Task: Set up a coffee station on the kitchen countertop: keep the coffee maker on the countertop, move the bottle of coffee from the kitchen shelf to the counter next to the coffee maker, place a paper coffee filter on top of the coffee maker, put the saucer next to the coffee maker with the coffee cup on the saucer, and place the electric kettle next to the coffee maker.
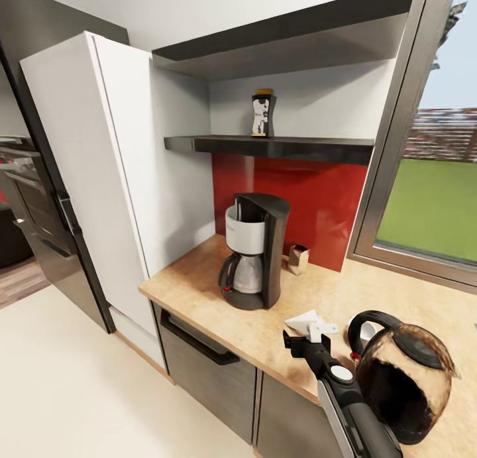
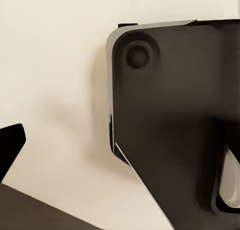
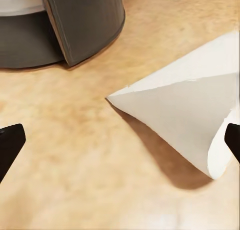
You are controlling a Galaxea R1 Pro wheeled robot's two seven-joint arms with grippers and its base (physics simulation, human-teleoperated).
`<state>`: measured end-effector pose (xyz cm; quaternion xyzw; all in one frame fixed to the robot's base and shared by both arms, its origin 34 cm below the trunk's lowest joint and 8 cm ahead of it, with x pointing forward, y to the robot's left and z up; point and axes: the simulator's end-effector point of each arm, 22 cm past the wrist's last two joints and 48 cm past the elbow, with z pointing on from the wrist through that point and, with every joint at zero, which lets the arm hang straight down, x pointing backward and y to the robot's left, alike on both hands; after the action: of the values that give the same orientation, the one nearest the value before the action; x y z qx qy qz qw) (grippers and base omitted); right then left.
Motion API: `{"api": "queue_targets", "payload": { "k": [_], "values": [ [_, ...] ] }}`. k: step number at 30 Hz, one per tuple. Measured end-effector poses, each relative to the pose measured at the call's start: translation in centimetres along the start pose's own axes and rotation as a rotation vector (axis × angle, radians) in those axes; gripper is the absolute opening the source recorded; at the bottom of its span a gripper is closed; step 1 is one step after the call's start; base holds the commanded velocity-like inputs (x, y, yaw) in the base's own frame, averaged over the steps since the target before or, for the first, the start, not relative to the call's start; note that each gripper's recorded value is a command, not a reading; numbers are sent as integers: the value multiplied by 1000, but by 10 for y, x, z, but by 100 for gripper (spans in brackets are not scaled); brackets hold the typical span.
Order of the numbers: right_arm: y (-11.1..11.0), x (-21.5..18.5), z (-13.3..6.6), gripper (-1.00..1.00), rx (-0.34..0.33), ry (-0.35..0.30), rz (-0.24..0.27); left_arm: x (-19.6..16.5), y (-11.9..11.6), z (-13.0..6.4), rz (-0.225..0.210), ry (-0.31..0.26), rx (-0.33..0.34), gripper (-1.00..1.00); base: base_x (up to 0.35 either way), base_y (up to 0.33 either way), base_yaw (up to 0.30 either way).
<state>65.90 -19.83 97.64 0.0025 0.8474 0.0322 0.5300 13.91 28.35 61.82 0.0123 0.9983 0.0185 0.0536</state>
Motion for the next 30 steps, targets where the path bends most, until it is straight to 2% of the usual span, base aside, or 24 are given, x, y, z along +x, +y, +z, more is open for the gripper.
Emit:
{"api": "queue_targets", "payload": {
  "k": [30],
  "values": [
    [0,8,2,100,0,14,-2,0,-1,0,0,2,1,100,10,-31,0]
  ]
}}
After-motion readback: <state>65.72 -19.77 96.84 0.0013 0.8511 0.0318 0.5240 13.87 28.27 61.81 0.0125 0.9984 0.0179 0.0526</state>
